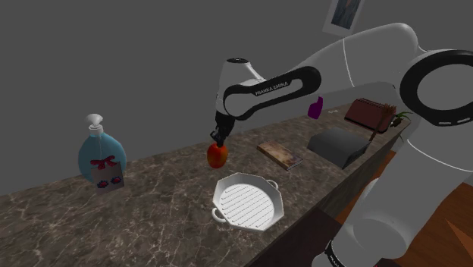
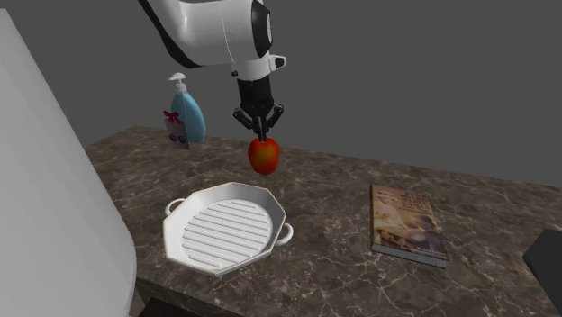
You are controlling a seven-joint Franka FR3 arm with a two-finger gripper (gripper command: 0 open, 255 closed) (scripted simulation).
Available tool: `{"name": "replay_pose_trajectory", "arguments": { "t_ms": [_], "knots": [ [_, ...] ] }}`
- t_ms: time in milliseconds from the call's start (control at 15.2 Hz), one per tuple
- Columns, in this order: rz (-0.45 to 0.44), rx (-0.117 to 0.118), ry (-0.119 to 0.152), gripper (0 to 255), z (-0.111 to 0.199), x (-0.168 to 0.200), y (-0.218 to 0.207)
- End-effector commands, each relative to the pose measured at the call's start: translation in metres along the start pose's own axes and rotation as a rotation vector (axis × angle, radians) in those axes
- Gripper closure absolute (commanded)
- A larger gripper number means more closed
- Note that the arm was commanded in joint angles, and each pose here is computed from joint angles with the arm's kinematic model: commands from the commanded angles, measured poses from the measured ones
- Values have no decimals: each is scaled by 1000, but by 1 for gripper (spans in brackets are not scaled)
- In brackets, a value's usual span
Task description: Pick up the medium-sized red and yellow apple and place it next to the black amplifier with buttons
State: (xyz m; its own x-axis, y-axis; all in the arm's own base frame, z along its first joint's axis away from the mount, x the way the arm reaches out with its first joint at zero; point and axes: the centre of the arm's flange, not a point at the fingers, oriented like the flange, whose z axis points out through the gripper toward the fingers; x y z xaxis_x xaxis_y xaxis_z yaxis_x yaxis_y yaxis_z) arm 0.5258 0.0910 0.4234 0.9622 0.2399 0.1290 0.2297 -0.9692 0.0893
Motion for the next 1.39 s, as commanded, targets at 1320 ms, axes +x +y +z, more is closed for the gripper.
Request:
{"name": "replay_pose_trajectory", "arguments": {
  "t_ms": [1320],
  "knots": [
    [0,0,0,255,-114,15,11]
  ]
}}
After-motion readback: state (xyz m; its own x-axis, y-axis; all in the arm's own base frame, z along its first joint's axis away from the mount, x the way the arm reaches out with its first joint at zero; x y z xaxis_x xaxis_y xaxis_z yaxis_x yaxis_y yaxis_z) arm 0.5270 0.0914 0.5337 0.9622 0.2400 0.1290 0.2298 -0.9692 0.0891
